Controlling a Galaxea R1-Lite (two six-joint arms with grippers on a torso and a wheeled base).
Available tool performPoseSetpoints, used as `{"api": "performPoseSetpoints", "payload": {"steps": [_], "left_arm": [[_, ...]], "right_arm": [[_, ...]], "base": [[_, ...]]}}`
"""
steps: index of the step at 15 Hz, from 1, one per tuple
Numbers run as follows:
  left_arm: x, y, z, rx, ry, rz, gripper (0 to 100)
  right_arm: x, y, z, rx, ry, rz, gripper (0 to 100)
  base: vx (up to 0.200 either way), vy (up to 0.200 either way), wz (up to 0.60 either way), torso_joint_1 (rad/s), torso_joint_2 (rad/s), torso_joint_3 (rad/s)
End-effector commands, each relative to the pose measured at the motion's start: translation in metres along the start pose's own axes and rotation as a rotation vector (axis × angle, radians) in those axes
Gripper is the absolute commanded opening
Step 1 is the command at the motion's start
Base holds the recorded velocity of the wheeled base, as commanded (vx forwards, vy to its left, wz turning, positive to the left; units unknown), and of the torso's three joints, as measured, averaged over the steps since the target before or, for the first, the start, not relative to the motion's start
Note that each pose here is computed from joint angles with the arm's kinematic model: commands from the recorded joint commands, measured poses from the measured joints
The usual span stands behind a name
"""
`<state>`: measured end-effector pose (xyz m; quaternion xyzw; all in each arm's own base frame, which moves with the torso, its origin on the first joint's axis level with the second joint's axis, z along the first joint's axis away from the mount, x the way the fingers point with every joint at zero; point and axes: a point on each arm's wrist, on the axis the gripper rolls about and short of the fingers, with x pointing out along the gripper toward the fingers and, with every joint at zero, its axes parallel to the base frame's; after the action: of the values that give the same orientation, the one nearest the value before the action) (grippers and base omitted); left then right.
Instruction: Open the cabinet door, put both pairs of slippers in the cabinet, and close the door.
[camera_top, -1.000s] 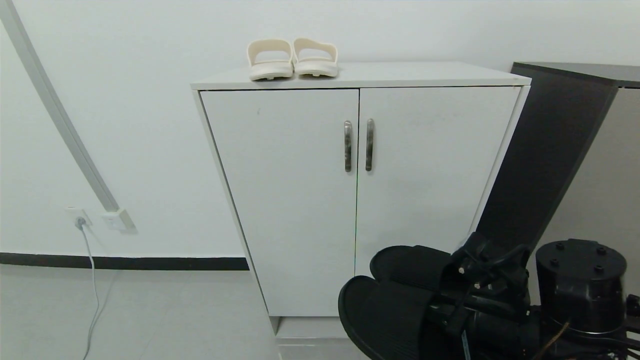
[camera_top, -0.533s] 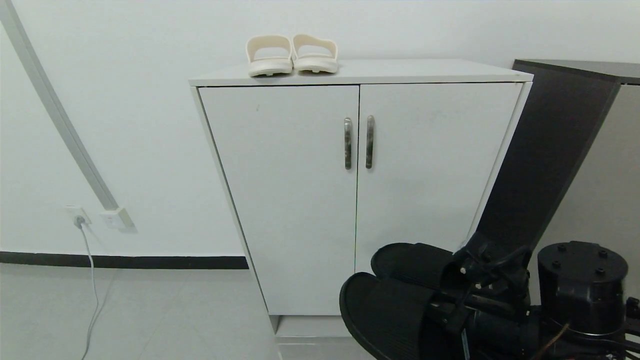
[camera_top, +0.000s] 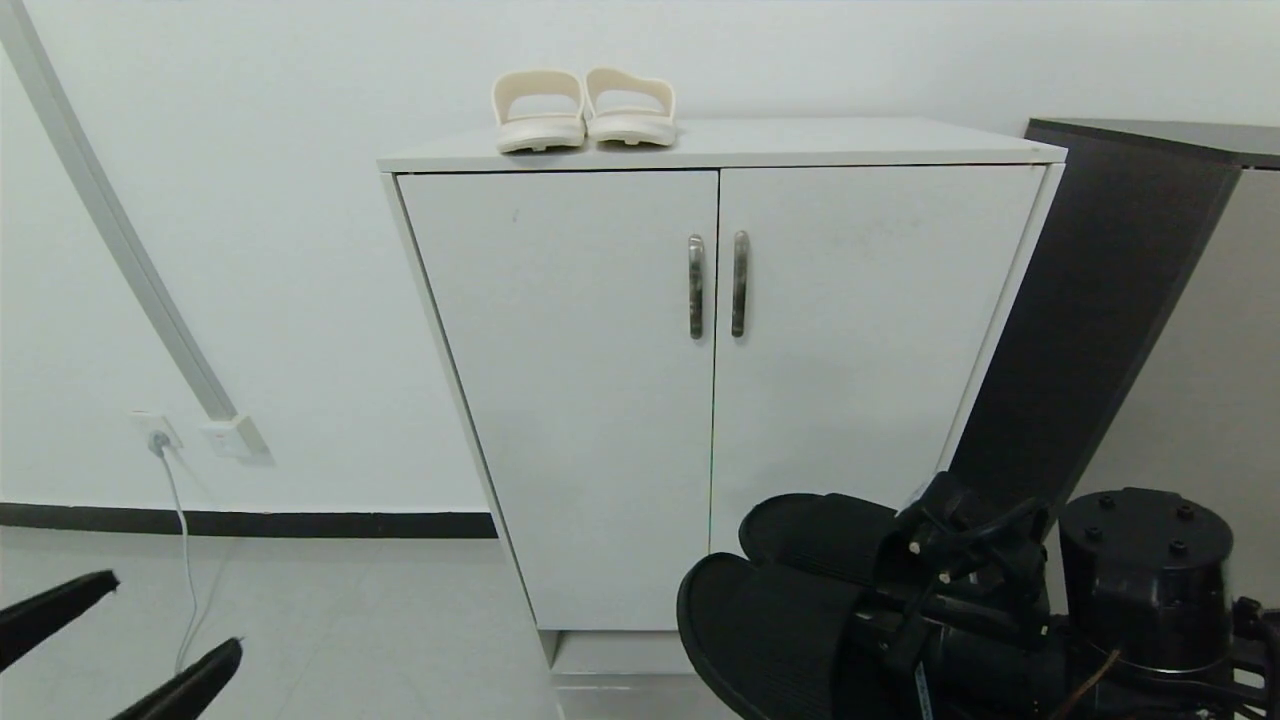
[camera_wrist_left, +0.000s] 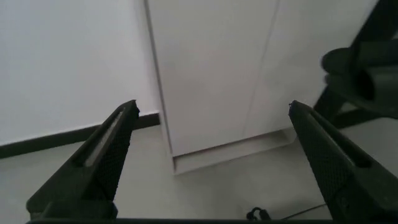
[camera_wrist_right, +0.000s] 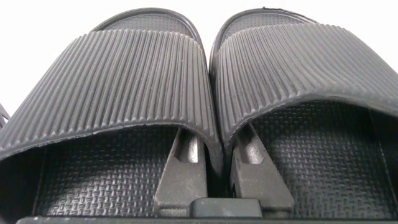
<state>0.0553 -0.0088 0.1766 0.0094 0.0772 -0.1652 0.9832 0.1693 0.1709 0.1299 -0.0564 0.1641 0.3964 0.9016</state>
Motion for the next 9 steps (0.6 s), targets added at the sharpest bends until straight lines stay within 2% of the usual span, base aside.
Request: {"api": "performPoseSetpoints", "payload": {"steps": [1, 3, 4, 6, 7, 8, 9], "left_arm": [[0.052, 0.004, 0.021, -0.011, 0.070, -0.137, 100], [0.075, -0.001, 0.031, -0.006, 0.064, -0.204, 100], [0.094, -0.006, 0.042, -0.016, 0.050, -0.255, 100], [0.124, -0.016, 0.061, -0.057, 0.029, -0.315, 100], [0.138, -0.024, 0.073, -0.090, 0.014, -0.356, 100], [0.150, -0.031, 0.080, -0.103, 0.011, -0.385, 100], [0.163, -0.036, 0.085, -0.101, 0.011, -0.404, 100]], "right_arm": [[0.001, 0.000, -0.001, 0.000, 0.003, 0.000, 0], [0.001, 0.000, -0.001, 0.000, 0.003, -0.001, 0], [0.001, 0.000, -0.001, 0.002, 0.003, -0.001, 0], [0.001, 0.000, -0.001, 0.002, 0.003, -0.001, 0], [0.001, 0.000, -0.001, 0.000, 0.005, -0.001, 0], [0.001, 0.000, -0.001, 0.002, 0.005, -0.001, 0], [0.001, 0.000, -0.001, 0.002, 0.005, -0.001, 0]], "base": [[0.000, 0.000, 0.00, 0.000, 0.00, 0.000], [0.000, 0.000, 0.00, 0.000, 0.00, 0.000], [0.000, 0.000, 0.00, 0.000, 0.00, 0.000], [0.000, 0.000, 0.00, 0.000, 0.00, 0.000], [0.000, 0.000, 0.00, 0.000, 0.00, 0.000], [0.000, 0.000, 0.00, 0.000, 0.00, 0.000], [0.000, 0.000, 0.00, 0.000, 0.00, 0.000]]}}
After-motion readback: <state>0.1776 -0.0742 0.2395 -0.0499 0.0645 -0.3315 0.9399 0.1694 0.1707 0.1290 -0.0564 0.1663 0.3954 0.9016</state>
